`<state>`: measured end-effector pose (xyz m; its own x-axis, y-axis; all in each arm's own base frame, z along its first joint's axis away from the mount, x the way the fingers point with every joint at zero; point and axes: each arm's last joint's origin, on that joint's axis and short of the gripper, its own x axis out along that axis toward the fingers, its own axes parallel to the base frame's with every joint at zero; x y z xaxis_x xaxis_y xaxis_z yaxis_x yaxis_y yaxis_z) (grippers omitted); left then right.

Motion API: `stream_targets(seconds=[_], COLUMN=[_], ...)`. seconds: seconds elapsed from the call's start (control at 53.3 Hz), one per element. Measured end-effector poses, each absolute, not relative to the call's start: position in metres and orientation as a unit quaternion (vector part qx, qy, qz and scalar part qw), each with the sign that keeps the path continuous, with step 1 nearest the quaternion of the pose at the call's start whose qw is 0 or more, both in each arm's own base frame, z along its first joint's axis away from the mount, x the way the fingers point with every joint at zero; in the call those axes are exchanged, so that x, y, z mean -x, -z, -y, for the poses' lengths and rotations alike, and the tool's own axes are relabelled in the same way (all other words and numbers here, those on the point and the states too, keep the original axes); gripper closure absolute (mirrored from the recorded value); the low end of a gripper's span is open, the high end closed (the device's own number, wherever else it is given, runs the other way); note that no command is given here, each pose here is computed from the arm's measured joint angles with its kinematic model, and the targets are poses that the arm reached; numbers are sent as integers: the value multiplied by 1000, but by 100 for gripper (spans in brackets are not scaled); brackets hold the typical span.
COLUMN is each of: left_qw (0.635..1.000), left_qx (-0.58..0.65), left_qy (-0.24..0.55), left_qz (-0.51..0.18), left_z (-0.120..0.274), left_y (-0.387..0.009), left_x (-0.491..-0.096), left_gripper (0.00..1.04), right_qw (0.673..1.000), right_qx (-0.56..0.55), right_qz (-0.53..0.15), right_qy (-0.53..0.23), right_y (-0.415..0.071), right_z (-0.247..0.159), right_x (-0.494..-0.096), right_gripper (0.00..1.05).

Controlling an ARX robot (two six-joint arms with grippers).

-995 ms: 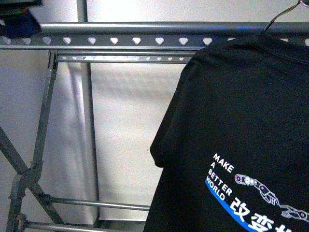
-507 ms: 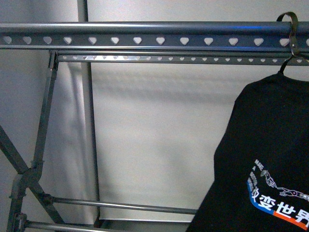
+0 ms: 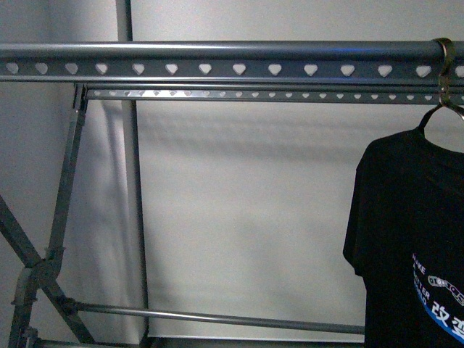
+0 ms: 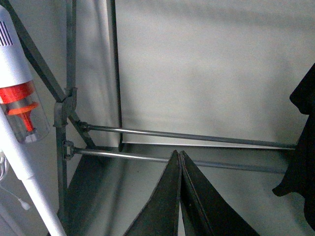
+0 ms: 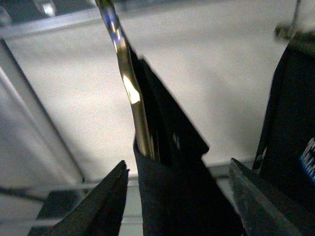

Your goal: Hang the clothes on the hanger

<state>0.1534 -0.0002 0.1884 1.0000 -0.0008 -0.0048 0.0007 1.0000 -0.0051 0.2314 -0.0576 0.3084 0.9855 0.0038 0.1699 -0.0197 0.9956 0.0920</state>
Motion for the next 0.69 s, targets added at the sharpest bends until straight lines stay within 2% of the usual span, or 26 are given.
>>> stream_targets(seconds=[0.056,0.094,0.169,0.263,0.375,0.619,0.694], left_qw=[1000,1000,1000,1000,1000,1000,1000], left_qx=[2,2,2,2,2,1,1], left_qy=[1,1,0,0,1,-1,0], left_qz=[-2,-2,-2,-4,0,11,10], left_z=[0,0,0,0,0,0,0], left_y=[-185,-184,-181,-178,-177,-173,-173], left_x=[-147,-146,-142,-137,-132,-125,-122], left_gripper=[101,101,101,101,101,101,101], right_qw=[992,993,998,1000,1000,1000,1000], right_qx=[-28,-24,-21,-9,-4,-2,0], right_qz=[122,111,53,-3,-7,1,-3], right_qy=[-15,-9,16,-7,3,0,0], right_y=[-305,-301,-282,-231,-208,-196,-190], right_z=[39,32,13,0,1,0,0], right_x=[-182,-168,-136,-103,-99,-97,-98], right_gripper=[9,10,22,39,59,102,102])
